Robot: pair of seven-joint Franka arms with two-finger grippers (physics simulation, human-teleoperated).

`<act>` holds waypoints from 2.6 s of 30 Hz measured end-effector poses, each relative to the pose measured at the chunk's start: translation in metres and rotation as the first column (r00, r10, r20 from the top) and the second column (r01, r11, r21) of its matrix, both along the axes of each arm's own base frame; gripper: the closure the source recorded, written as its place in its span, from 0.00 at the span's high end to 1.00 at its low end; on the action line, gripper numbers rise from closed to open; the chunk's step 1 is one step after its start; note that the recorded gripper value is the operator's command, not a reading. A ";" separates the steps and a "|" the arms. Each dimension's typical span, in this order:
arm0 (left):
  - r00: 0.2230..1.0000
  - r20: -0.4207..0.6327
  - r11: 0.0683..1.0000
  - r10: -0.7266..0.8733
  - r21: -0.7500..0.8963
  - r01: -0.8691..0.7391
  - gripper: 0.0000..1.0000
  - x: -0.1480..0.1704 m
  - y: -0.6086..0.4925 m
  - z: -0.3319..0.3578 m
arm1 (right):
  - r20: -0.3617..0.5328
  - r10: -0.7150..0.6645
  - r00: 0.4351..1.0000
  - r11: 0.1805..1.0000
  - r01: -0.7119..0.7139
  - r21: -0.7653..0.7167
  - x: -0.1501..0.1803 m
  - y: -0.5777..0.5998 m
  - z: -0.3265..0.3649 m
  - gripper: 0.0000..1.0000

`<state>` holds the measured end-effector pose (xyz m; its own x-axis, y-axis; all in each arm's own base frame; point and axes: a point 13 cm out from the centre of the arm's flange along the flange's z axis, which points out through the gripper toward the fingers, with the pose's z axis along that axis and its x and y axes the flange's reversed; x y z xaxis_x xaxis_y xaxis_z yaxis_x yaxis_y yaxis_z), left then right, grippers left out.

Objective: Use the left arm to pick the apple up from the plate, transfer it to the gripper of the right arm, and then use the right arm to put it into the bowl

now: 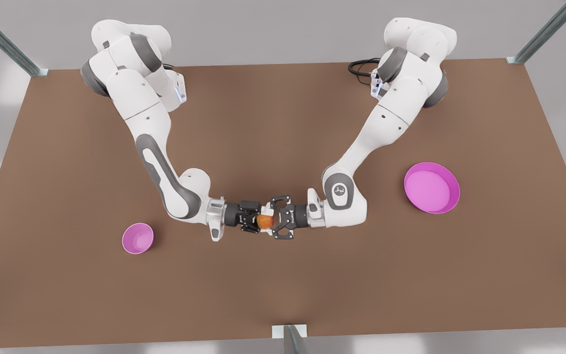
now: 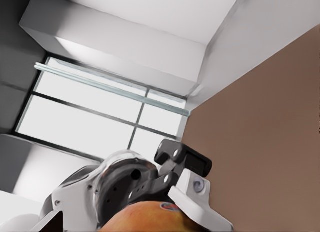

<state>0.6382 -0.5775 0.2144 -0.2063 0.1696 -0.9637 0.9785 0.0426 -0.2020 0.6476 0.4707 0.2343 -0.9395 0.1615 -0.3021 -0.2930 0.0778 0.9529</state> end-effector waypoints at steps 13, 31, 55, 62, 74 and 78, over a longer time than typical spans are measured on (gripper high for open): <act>1.000 0.029 1.000 -0.003 0.000 0.003 0.71 0.000 0.000 -0.001 | -0.043 -0.039 0.998 0.999 0.037 -0.030 -0.005 -0.007 -0.024 0.71; 1.000 0.004 1.000 0.018 0.021 -0.018 1.00 0.013 0.037 -0.009 | -0.004 -0.042 0.999 0.995 0.041 -0.093 0.023 -0.066 -0.031 0.51; 0.834 0.023 0.143 0.552 0.982 -0.122 1.00 -0.052 0.517 0.291 | -0.087 0.171 0.981 0.895 -0.192 -0.402 0.019 -0.461 -0.065 0.52; 0.693 0.012 0.121 0.720 0.982 -0.144 1.00 -0.053 0.510 0.289 | -0.152 0.215 0.965 0.798 -0.263 -0.542 0.013 -0.495 -0.102 0.52; 0.502 0.006 0.090 0.865 0.982 -0.167 1.00 -0.053 0.512 0.288 | -0.225 0.220 0.949 0.670 -0.314 -0.672 0.011 -0.525 -0.121 1.00; 0.458 0.006 0.082 0.889 0.982 -0.171 1.00 -0.053 0.512 0.288 | -0.147 0.272 0.951 0.553 -0.280 -0.785 0.056 -0.518 -0.062 1.00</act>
<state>0.5850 -0.0655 0.5028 -0.9642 0.2646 -0.0176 0.2645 0.9643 0.0095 0.7040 -0.0473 0.1723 -0.8987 -0.4040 -0.1705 -0.4263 0.7136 0.5560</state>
